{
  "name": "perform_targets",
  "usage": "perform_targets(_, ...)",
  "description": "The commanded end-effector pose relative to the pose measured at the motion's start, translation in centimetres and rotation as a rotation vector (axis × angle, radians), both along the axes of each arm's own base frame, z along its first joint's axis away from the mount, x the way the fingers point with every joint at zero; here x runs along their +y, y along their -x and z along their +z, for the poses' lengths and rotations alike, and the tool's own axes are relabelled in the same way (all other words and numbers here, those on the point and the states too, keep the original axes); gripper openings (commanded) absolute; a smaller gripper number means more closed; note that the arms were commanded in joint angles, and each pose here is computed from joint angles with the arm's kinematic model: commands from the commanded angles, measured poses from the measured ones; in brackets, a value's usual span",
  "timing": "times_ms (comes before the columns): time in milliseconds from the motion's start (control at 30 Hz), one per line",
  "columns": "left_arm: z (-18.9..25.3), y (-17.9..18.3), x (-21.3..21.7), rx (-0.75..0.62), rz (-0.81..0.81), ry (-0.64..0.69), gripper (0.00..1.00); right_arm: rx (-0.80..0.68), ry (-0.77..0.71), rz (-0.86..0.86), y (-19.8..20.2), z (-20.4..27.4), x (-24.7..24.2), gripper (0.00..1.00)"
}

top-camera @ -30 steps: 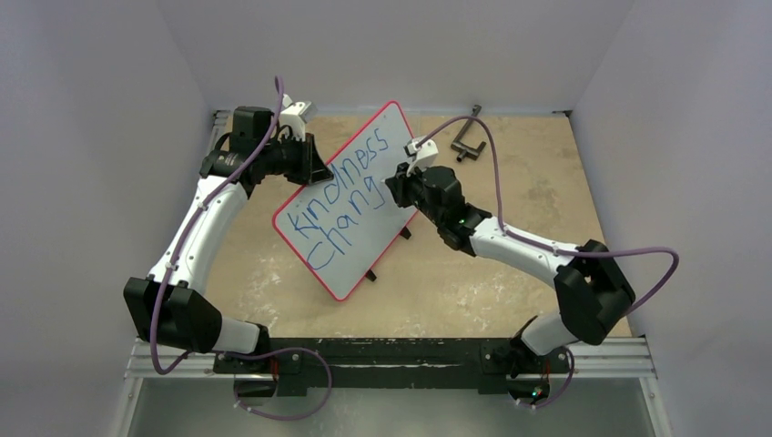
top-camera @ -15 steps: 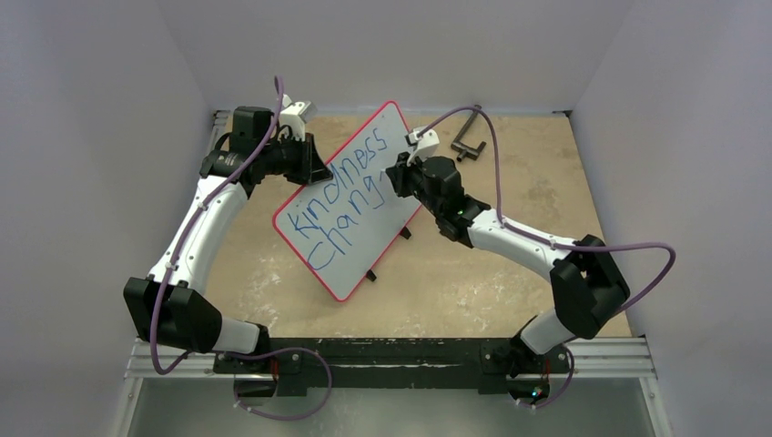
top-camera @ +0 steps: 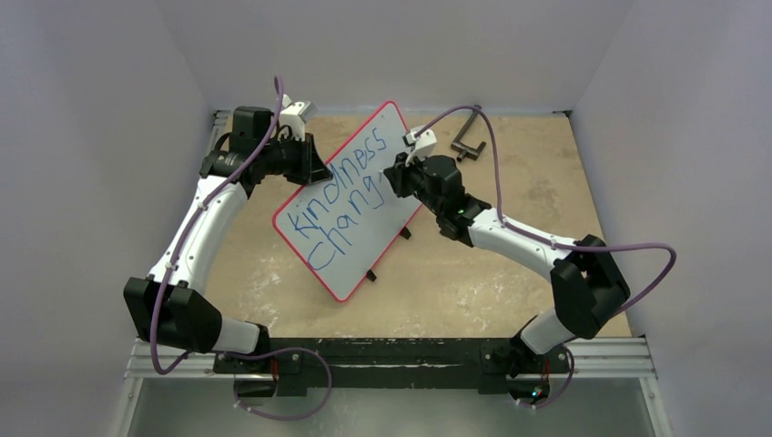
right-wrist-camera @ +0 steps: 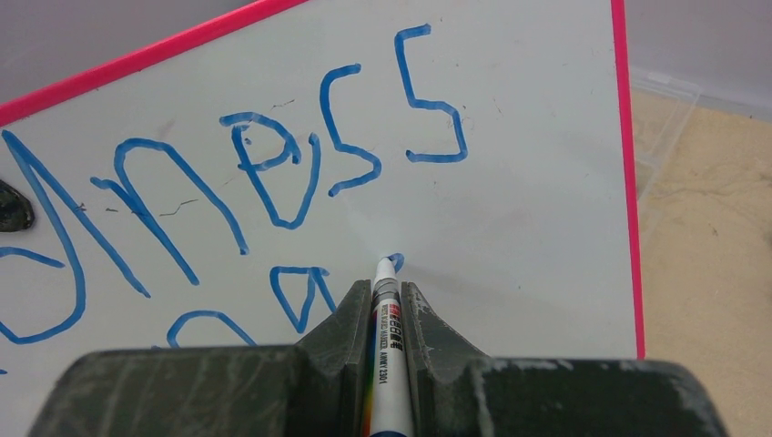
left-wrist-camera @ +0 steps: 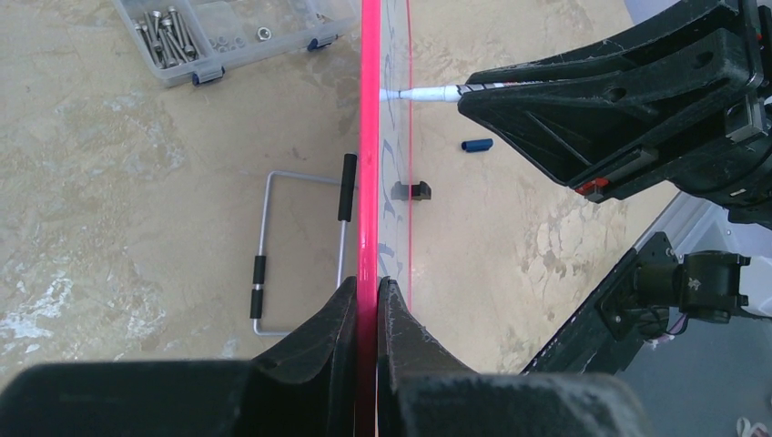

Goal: Write a sentence on the whiteboard

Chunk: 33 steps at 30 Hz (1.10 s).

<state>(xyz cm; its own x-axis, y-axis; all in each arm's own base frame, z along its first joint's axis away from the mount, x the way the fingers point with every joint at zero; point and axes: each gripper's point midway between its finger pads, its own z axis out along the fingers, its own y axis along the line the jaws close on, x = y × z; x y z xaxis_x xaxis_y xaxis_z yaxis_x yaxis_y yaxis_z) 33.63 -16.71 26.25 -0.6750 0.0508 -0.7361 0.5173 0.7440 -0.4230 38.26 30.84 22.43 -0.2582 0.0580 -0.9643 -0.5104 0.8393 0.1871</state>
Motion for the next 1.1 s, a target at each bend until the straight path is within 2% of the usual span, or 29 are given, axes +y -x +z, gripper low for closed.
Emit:
perform_targets(0,0.2,0.6,-0.1,-0.025,-0.035,-0.023,0.00,-0.038,-0.025,0.070,0.7,1.7,1.1,0.00)
perform_targets(633,0.3,0.6,-0.1,-0.029,-0.035,-0.023,0.00,0.043,-0.005,0.046,1.7,-2.0,0.0,0.00)
perform_targets(1067,0.3,0.6,-0.1,-0.029,-0.035,-0.022,0.00,0.047,0.025,-0.092,-0.6,-1.5,-1.3,0.00)
